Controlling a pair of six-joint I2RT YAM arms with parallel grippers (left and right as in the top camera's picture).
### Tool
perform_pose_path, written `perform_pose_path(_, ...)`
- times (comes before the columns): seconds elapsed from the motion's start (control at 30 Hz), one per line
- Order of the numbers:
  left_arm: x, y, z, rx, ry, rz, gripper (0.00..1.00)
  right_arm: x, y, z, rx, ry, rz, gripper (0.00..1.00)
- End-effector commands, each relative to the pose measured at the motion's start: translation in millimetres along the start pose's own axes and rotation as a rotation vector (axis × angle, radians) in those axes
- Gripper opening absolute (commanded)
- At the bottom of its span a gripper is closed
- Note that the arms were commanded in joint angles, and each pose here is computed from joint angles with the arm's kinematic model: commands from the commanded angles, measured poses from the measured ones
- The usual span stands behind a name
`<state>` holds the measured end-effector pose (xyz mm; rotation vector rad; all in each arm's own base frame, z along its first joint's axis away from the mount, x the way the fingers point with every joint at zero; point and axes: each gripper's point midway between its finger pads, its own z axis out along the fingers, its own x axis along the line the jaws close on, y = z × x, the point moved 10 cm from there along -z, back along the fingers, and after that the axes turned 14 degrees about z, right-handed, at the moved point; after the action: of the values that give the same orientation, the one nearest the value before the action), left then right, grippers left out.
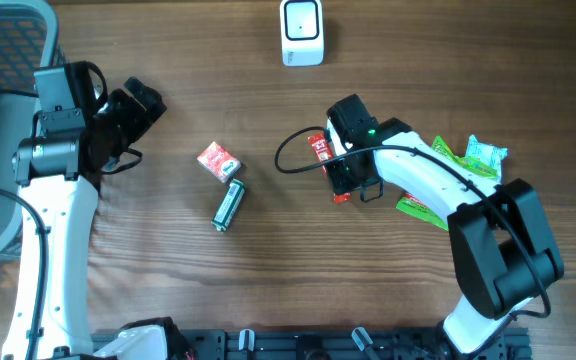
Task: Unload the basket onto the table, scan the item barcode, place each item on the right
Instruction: 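Carry the Nescafe stick rightward with the right gripper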
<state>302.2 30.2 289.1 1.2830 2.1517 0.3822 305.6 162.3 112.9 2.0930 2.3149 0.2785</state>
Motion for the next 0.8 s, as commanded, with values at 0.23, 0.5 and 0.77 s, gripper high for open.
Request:
perform_pose_path(0.23, 0, 1, -3, -0.016, 0.004, 0.008, 1.00, -7, -11, 14, 0.008, -0.033, 0.006, 0.39)
perform_pose_path(0.5, 0, 1, -3, -0.016, 0.004, 0.008, 1.00, -9, -17, 21, 0.010, -0.029, 0.049, 0.30)
perform_pose_path(0.77, 0, 1, -3, -0.016, 0.004, 0.008, 1.00, -13, -28, 32, 0.025, -0.018, 0.084, 0.35)
